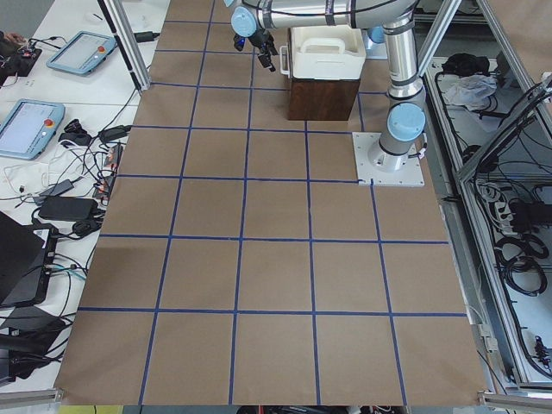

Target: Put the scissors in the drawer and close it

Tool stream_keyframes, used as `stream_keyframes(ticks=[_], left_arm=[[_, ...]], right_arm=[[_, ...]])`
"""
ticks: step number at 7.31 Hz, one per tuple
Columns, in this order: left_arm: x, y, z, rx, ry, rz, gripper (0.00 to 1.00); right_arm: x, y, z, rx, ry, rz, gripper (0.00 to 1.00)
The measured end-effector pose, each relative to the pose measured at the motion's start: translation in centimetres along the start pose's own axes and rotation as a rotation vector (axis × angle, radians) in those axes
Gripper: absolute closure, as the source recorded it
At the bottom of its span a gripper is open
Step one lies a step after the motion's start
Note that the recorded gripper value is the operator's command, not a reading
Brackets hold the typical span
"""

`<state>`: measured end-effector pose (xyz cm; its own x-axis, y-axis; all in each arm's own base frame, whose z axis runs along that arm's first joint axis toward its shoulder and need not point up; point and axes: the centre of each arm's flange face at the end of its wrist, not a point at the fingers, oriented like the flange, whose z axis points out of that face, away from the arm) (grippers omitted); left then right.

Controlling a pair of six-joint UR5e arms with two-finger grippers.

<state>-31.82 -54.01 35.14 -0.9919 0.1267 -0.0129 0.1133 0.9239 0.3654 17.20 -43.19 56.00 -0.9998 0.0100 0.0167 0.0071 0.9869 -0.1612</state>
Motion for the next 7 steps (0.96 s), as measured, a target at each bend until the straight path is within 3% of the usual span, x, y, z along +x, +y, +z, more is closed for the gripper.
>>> stream_keyframes(ticks=[2,4,7], left_arm=[[-4.5,2.2,-5.9,0.139,-0.074,-0.021,0.00],[-7.6,6.9,-10.6,0.247,-0.084,-0.055,0.00],[-11.6,11.0,-13.1,0.368,-0.083,-0.035,0.00]], right_arm=[[-0.1,0.0,0.0,-0.001,-0.001,-0.002,0.00],[-0.1,0.0,0.0,0.001,-0.002,-0.001,0.00],[0.0,0.0,0.0,0.000,-0.001,-0.002,0.00]])
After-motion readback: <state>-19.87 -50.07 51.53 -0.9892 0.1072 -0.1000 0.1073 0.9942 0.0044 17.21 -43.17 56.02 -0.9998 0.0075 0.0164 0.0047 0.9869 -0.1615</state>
